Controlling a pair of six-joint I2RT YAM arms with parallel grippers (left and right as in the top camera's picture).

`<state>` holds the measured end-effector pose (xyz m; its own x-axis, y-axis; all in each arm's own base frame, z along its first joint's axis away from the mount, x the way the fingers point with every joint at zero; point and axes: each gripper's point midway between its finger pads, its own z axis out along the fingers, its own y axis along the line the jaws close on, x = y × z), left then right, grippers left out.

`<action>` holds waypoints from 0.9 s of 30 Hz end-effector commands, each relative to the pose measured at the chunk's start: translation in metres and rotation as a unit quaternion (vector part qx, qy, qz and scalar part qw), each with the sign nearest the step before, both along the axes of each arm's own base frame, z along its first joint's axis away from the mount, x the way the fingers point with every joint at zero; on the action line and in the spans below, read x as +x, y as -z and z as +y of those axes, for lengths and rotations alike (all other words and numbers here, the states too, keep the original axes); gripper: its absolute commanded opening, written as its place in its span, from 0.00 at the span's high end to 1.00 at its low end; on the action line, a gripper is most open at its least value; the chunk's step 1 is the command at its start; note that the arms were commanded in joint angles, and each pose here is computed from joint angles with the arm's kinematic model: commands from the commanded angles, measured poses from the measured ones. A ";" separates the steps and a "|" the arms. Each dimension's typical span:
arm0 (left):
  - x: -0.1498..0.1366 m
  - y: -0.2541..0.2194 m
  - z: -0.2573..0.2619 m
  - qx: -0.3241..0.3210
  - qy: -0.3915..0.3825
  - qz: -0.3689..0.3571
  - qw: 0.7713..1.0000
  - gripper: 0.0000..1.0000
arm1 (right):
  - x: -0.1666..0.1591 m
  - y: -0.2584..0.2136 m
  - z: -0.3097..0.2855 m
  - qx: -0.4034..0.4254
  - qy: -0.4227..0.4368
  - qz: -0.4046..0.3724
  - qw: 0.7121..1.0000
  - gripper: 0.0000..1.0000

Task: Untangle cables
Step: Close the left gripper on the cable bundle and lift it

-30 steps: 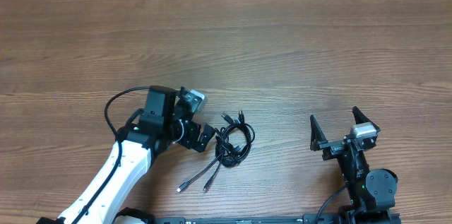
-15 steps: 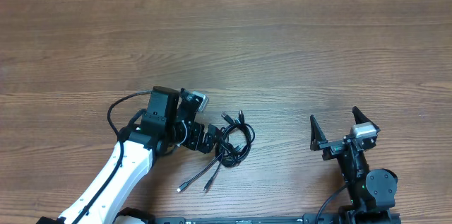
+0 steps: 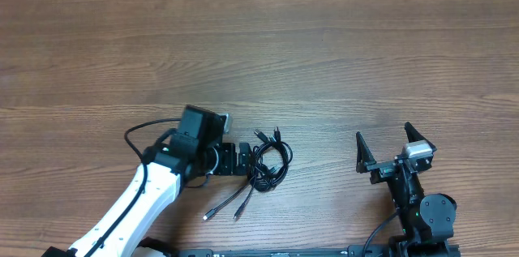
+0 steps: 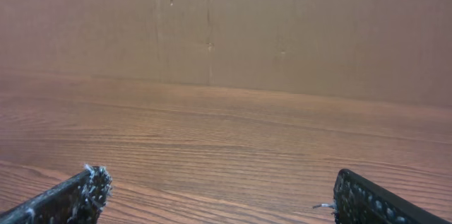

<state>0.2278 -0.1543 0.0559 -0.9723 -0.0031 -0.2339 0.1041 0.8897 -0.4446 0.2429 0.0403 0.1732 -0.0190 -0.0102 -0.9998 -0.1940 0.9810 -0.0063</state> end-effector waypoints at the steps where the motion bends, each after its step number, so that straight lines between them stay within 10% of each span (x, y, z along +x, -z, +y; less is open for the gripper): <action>1: 0.000 -0.006 -0.007 0.019 -0.019 -0.008 1.000 0.00 | 0.000 0.002 0.001 -0.001 -0.003 -0.001 1.000 0.00; 27: 0.005 -0.020 -0.034 -0.033 -0.129 0.018 0.991 0.00 | 0.000 0.002 0.001 -0.001 -0.003 -0.001 1.000 0.00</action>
<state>0.2315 -0.1767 0.0626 -0.9468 -0.2433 -0.2107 -0.1284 0.8858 -0.4460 0.2429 0.0403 0.1732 -0.0189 -0.0105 -0.9998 -0.1940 0.9810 -0.0067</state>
